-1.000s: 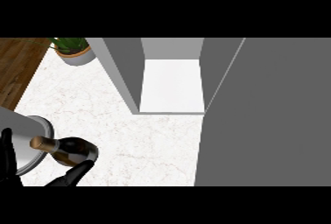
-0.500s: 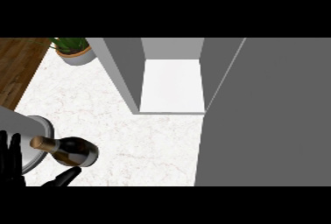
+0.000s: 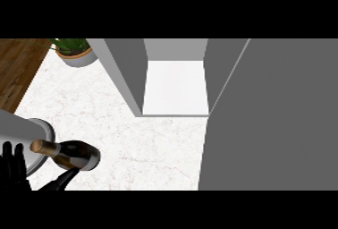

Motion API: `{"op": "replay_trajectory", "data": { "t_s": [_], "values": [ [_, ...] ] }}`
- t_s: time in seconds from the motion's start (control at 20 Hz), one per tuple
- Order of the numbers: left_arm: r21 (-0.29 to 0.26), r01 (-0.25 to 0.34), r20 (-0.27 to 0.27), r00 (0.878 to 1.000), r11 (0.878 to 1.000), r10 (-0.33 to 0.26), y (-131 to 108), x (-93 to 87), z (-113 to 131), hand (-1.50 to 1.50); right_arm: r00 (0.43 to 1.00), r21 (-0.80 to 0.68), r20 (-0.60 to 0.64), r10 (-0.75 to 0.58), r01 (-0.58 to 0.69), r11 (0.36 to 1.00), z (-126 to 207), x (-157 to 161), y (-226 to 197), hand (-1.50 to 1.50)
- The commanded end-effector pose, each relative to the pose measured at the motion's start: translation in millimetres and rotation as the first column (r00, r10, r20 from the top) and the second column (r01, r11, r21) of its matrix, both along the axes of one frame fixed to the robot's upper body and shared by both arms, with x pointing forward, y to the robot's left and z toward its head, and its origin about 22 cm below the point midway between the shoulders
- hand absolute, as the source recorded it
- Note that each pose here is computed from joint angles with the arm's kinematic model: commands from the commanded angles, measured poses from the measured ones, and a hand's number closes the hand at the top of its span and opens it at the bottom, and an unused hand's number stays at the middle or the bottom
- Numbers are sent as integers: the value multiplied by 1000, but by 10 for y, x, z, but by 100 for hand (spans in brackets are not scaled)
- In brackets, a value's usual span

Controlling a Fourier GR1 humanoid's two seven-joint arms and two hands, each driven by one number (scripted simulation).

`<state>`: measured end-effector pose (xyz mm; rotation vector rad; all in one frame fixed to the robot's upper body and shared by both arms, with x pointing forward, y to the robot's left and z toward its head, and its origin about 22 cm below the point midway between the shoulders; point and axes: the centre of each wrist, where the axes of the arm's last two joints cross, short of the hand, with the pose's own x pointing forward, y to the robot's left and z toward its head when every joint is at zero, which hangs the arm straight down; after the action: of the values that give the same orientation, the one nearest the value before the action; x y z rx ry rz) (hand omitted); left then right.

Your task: Pick up the wine, place it into the cabinet and close the cabinet

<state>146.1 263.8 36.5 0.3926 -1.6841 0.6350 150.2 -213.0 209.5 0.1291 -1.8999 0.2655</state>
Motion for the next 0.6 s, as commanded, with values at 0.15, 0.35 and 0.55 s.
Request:
{"op": "replay_trajectory", "data": {
  "t_s": [0.15,0.35,0.55],
  "values": [
    [-26,7,-14,1000,1000,-7,105,-64,-406,-150,999,61,32,41,-43,997,82,-373,-35,-150],
    [-10,-6,-12,1000,1000,6,50,95,-471,-150,997,45,55,57,-59,997,131,-405,-57,-150],
    [-20,37,-27,999,999,-38,228,8,-541,-150,998,66,48,51,-54,996,51,-244,5,-150]
  ]
}}
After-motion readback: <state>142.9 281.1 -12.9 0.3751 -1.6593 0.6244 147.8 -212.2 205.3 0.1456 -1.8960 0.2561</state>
